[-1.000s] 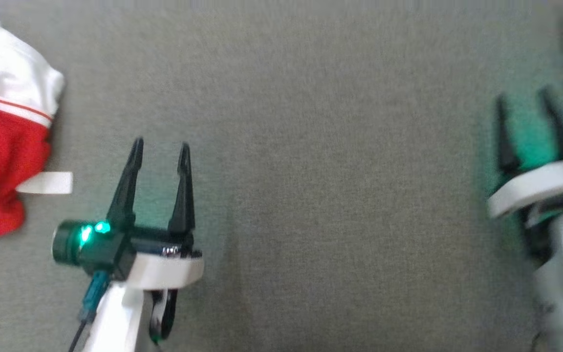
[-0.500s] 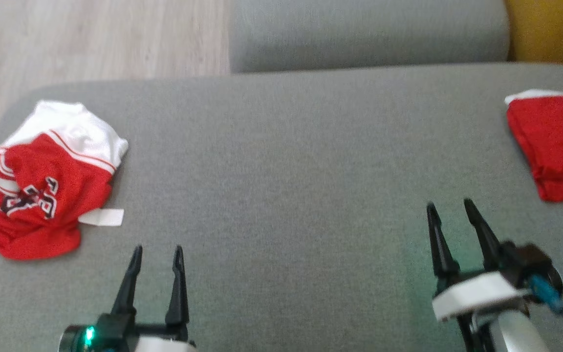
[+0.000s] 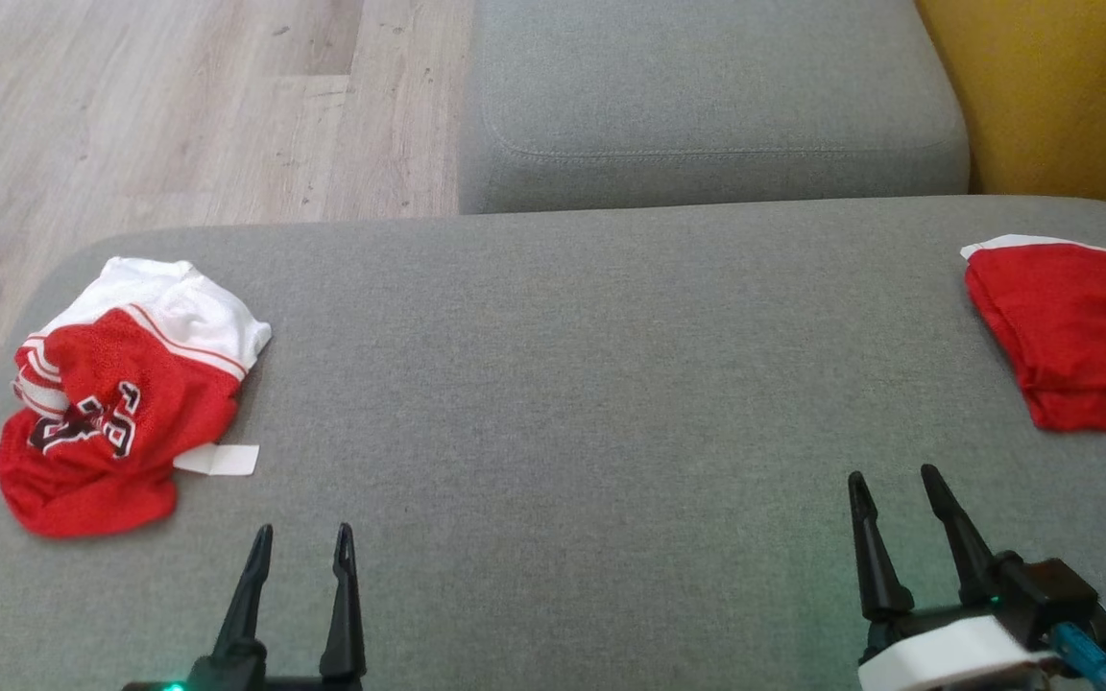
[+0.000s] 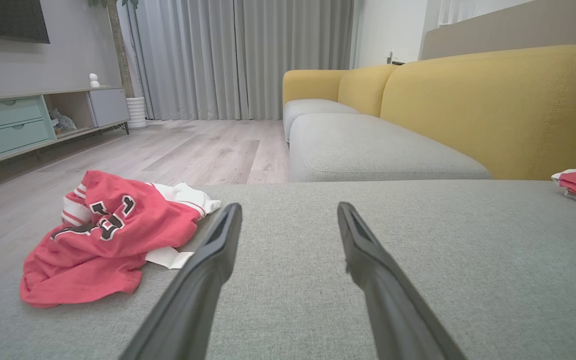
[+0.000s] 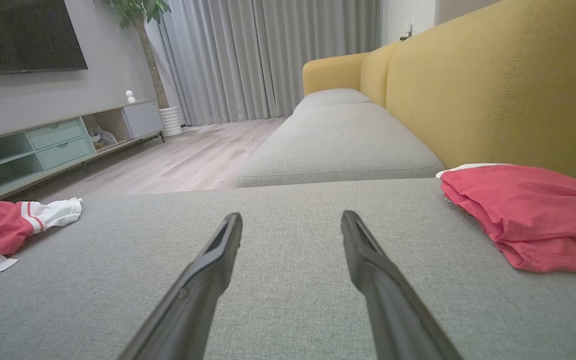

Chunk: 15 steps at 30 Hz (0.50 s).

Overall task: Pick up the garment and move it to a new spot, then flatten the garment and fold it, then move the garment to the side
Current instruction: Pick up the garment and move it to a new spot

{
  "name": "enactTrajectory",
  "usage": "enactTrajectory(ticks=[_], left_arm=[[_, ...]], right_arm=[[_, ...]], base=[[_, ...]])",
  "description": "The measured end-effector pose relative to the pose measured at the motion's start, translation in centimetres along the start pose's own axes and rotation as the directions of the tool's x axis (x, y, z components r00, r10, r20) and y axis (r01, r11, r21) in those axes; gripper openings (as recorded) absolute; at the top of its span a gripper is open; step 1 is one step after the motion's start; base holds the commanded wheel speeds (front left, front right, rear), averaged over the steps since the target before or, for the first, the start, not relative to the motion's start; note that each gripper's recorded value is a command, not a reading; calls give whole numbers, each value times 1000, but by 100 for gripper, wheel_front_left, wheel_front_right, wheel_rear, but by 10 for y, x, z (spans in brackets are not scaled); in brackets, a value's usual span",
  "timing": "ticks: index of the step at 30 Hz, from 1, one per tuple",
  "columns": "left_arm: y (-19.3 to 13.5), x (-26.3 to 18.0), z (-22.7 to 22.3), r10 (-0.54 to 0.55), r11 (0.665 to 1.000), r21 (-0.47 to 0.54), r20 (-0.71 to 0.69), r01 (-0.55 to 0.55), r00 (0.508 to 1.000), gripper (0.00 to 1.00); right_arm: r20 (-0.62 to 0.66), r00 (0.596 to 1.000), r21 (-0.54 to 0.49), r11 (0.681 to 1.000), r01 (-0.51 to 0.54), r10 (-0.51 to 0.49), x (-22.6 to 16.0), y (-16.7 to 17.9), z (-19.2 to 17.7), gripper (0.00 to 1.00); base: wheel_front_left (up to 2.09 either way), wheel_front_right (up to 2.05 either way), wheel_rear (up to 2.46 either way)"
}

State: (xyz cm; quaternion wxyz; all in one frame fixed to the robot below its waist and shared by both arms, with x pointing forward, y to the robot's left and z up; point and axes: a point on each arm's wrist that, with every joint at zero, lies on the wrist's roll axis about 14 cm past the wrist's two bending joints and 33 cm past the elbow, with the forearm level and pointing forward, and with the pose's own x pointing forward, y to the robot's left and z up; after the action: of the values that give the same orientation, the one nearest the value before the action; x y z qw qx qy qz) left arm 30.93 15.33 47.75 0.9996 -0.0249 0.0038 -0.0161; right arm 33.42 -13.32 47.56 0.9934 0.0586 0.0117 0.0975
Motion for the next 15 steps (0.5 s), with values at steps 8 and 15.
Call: enactTrajectory(ticks=[8, 15], left_arm=[[4, 1, 2, 16, 1000, 3, 5, -16, 1000, 100], [11, -3, 0, 43, 999, 1, 1, -43, 999, 100]], right_arm=[[-3, 1000, 15, 1000, 7, -7, -2, -1, -1, 100], [-25, 1000, 24, 1000, -18, 19, 0, 7, -8, 100]], base=[[0, 0, 0], [0, 0, 0]])
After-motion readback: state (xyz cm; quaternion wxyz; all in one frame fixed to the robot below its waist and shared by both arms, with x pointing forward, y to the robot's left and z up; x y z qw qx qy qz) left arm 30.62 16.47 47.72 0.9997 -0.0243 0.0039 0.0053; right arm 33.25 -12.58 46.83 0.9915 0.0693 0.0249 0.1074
